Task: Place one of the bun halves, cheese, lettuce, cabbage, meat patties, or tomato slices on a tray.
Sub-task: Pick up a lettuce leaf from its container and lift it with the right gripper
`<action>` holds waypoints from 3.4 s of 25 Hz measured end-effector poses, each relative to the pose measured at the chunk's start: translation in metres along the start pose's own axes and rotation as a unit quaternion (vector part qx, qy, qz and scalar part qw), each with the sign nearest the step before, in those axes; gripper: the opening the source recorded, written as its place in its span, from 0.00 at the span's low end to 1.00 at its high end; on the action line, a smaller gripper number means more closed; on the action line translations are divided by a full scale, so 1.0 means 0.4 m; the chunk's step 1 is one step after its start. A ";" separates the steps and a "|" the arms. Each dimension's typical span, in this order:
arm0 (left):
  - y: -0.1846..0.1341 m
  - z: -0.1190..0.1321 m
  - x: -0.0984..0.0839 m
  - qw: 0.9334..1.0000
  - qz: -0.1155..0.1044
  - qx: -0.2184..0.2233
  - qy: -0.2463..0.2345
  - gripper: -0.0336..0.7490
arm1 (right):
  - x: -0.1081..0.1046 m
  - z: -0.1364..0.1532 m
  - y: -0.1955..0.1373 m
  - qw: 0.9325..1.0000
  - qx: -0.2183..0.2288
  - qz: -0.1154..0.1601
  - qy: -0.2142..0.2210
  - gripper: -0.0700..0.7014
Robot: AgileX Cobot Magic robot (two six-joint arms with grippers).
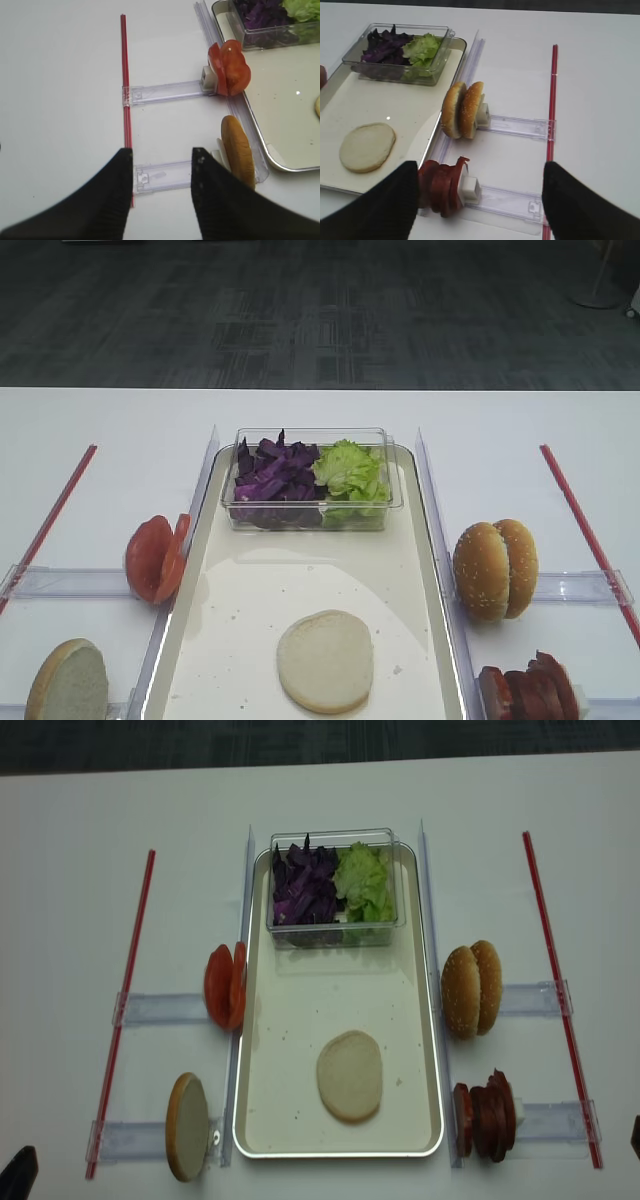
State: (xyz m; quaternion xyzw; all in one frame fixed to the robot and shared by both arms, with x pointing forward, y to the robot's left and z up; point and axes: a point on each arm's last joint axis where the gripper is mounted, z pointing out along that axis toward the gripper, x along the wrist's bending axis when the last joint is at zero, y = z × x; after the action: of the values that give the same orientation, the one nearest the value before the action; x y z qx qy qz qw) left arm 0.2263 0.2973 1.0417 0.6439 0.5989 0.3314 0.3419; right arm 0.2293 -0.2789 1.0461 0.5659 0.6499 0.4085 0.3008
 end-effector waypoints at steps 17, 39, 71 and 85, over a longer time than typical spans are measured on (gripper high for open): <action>0.000 0.000 0.000 1.000 0.000 0.000 0.000 0.39 | -0.021 0.114 0.058 0.988 0.146 0.046 0.018 0.79; 0.000 0.000 0.000 1.000 0.000 0.000 0.000 0.39 | -0.098 0.357 0.303 0.959 0.277 0.061 -0.006 0.79; 0.000 0.000 0.000 1.000 0.000 0.000 0.000 0.39 | -0.228 0.872 0.516 0.930 0.361 0.069 -0.019 0.79; 0.000 0.000 0.000 1.000 0.000 0.000 0.000 0.39 | -0.254 1.003 0.446 0.910 0.406 0.081 -0.019 0.79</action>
State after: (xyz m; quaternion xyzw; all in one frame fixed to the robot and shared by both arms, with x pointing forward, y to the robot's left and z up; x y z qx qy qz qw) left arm 0.2263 0.2973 1.0417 0.6439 0.5989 0.3314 0.3419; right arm 0.6774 -0.2976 0.9996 0.6975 0.7059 0.1212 0.0236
